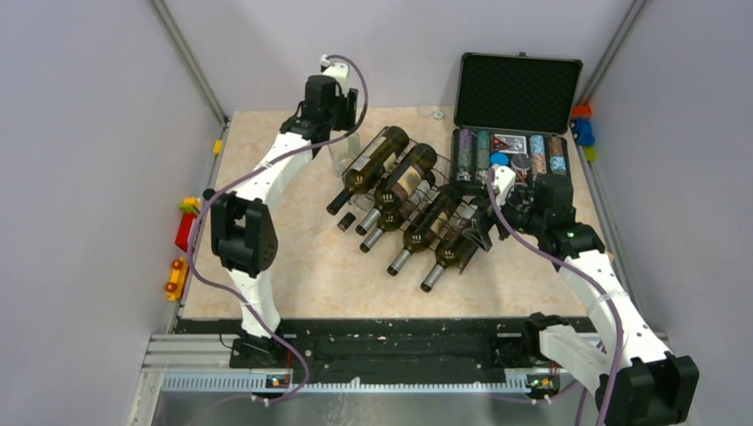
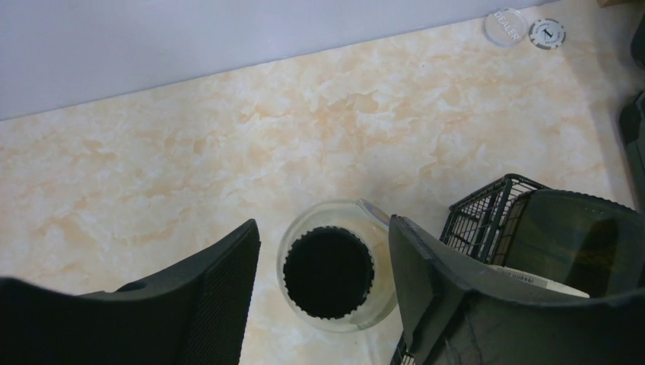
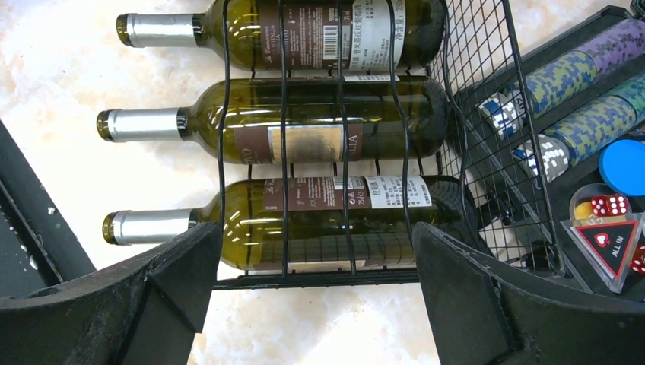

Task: Put the wine bottle on the wine rack
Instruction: Pick up the wine bottle from the center of the board, then place the wine bottle at the center of the board.

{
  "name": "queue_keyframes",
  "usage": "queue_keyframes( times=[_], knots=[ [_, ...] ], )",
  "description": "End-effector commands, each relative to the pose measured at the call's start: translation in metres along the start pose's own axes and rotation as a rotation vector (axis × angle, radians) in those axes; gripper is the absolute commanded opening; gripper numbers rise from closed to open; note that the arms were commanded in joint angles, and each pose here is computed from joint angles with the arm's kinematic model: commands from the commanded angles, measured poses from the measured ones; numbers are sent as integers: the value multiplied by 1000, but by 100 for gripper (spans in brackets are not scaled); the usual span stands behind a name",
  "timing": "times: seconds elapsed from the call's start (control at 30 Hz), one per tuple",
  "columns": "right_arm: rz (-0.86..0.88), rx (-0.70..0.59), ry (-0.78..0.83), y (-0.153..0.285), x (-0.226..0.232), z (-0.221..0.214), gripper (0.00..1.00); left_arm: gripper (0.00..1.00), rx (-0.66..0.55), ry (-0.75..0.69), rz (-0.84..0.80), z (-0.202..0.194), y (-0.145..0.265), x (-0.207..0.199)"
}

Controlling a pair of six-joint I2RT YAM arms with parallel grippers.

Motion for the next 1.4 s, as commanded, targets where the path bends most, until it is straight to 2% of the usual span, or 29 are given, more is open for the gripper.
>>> queue_keyframes(
  times=[0.0,0.17,0.33,0.47,0.53,0.83,1.1,1.23,1.37],
  knots=[
    [8,-18,22,1,-1,3,99,65,-83,31,-45,15,-9,-1],
    [14,-13,18,0,-1,2,99,53,-68,15,-52,11,-15,1],
    [19,-12,17,1,0,2,99,33,-19,13,-89,11,-5,10],
    [27,-19,20,1,1,3,99,10,55,-30,-112,11,20,26],
    [33,-22,19,1,2,4,99,1,88,-49,-95,8,35,37],
    [65,-26,12,-1,5,4,99,0,137,-116,-52,-9,110,71],
    [78,-22,8,-2,5,3,99,1,177,-58,-19,-47,141,80],
    [85,-17,4,-3,6,2,99,9,172,-31,8,-58,148,82],
    [86,-18,6,-3,6,3,99,25,180,-48,66,-65,154,90]
  ],
)
Point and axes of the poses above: each gripper's point midway between its finger pads, its own y axis back along the fingers, its own x axis along the line the jaws close on, z = x × y, the point moved 6 cm from there along y, back along the fingers, and after that the axes turned 3 degrees about y, right-handed, at the moved point
